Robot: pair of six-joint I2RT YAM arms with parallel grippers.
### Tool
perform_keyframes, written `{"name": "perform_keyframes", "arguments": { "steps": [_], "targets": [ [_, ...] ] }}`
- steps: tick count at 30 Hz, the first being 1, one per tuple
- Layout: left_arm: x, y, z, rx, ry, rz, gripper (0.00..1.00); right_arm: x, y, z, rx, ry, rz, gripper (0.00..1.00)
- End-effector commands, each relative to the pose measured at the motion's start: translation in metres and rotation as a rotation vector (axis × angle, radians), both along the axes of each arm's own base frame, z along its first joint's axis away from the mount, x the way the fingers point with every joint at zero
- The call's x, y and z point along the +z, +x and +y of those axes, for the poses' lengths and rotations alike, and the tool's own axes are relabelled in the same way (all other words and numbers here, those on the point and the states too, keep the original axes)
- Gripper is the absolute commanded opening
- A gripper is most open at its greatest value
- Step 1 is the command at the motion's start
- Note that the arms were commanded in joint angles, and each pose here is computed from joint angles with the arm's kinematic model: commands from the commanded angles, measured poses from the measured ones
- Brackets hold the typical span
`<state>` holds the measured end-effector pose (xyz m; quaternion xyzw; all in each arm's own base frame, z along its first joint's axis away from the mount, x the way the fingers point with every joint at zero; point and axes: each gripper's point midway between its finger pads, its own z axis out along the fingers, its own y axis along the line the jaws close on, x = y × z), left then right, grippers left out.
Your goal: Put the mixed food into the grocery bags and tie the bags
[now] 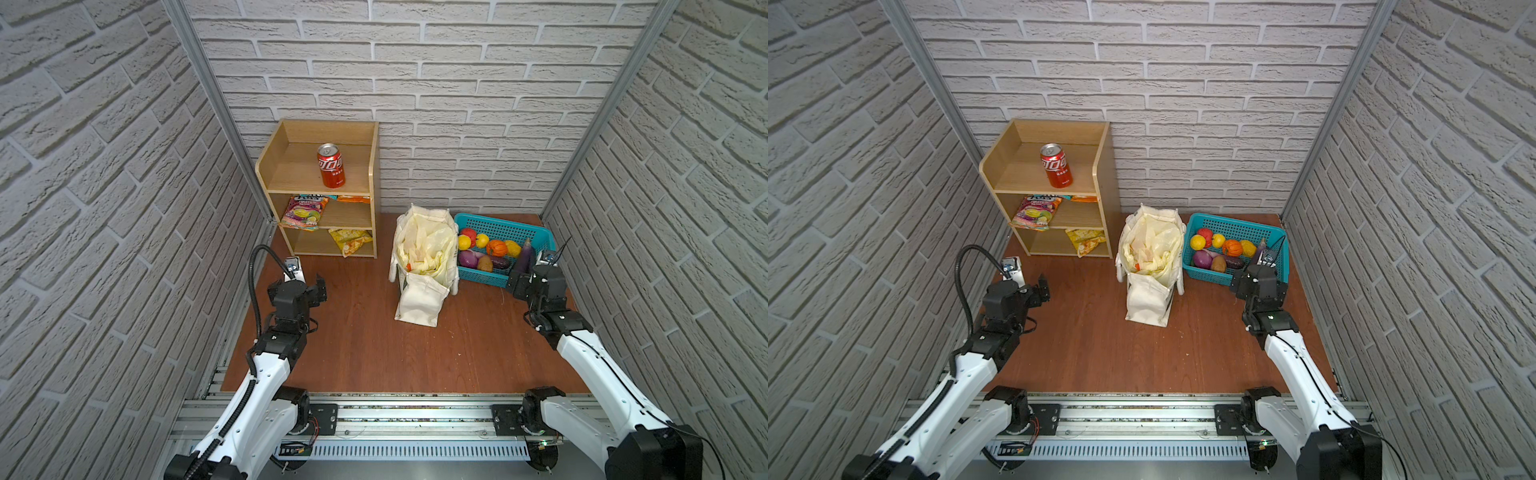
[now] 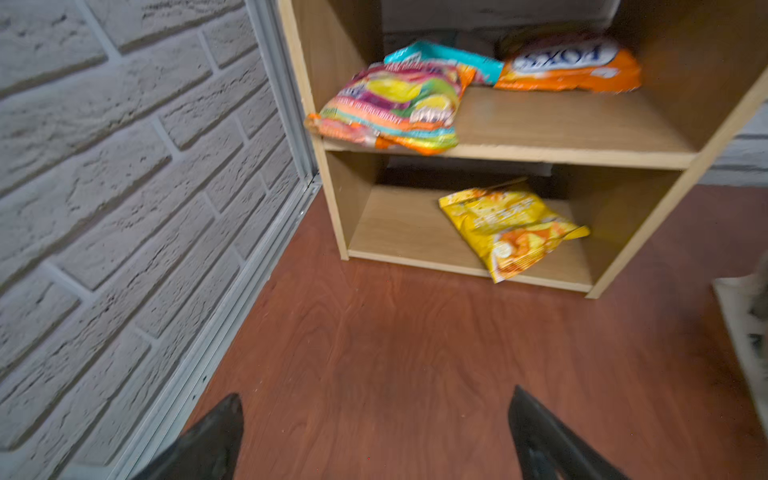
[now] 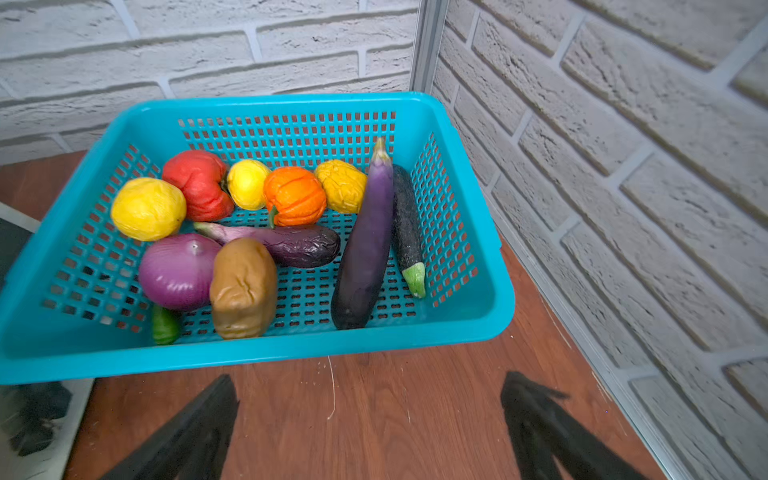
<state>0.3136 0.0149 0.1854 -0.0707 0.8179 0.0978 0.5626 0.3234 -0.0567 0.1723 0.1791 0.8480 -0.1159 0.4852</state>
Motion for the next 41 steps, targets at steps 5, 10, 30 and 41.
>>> {"name": "perform_keyframes", "arguments": {
  "steps": [5, 10, 30, 41],
  "targets": [
    [-0.017, 0.026, 0.017, 0.075, 0.076, -0.079, 0.98, -0.022, 0.037, 0.007, 0.046, -0.001, -0.155, 1.00],
    [-0.051, 0.047, 0.018, 0.022, 0.083, -0.073, 0.98, -0.045, 0.048, 0.020, 0.144, -0.030, -0.155, 1.00],
    [-0.098, 0.084, 0.025, -0.115, -0.025, -0.005, 0.98, -0.076, 0.062, 0.061, 0.402, -0.012, -0.166, 1.00],
    [-0.098, 0.084, 0.025, -0.119, -0.033, -0.005, 0.98, -0.076, 0.063, 0.061, 0.407, -0.013, -0.164, 1.00]
  ]
}}
